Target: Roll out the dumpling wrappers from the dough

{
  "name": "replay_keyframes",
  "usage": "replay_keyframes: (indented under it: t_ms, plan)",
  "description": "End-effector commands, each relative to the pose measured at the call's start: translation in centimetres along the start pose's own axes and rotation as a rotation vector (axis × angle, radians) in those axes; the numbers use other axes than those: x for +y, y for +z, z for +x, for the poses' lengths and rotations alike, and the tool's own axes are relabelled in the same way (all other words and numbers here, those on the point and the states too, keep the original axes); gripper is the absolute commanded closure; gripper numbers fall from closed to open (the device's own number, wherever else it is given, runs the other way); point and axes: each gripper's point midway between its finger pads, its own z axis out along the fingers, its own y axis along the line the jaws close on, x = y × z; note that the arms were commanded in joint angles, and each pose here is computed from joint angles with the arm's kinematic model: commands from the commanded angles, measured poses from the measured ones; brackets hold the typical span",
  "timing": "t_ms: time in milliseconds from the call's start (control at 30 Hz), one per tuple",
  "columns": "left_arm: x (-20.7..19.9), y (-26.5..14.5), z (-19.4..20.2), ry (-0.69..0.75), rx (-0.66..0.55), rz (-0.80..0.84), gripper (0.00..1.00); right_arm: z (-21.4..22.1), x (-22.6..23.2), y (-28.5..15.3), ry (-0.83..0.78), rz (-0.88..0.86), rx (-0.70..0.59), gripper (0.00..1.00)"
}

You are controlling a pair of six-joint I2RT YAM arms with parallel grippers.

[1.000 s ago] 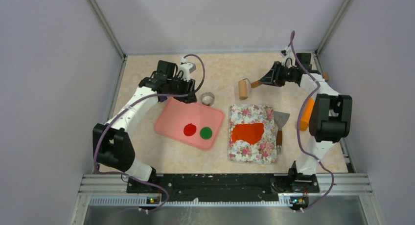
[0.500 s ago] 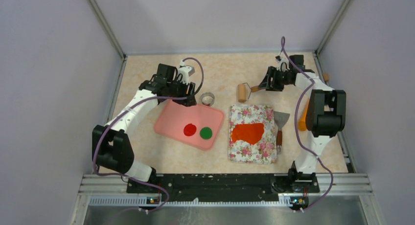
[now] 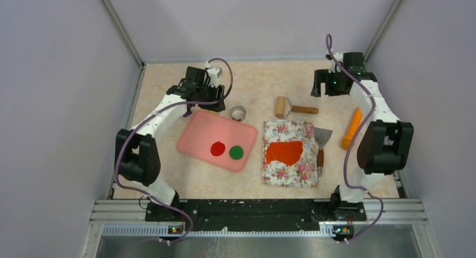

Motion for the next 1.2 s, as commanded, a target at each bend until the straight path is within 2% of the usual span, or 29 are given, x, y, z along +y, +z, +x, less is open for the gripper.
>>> replay_keyframes:
  t_ms: [0, 267, 467, 700, 733, 933, 1133, 1167]
  plan:
    - [1.0, 1.9, -3.2, -0.042, -0.064, -0.053, 0.43, -2.7, -0.1, -7.4, -0.096, 0.070, -0.130, 0.15]
    - [0.2, 6.7, -2.4, -0.054, 0.019, 0.008, 0.46, 3.7, 3.5, -13.1, -0.133, -0.016, -0.078, 0.23]
    - [0.9, 9.8, -1.8, -0.071, 0.066, -0.035, 0.48, 5.3, 5.7, -15.7, -0.123, -0.083, -0.069, 0.38]
    - [1.9, 12.2, -1.2, -0.078, 0.105, -0.110, 0.53, 6.0, 6.0, -16.3, -0.094, -0.076, -0.077, 0.39]
    - [2.1, 12.4, -1.0, -0.083, 0.109, -0.118, 0.54, 5.8, 6.2, -17.4, -0.102, -0.068, -0.111, 0.39]
    - [1.7, 12.9, -0.7, -0.091, 0.122, -0.109, 0.70, 7.0, 5.9, -16.5, -0.082, -0.059, -0.077, 0.39]
    - [0.3, 12.3, -1.5, -0.055, 0.110, -0.078, 1.00, 8.2, 5.8, -16.0, -0.077, -0.058, -0.062, 0.39]
    - [-0.2, 12.0, -1.9, -0.045, 0.100, -0.068, 1.00, 8.4, 5.8, -16.0, -0.077, -0.058, -0.058, 0.39]
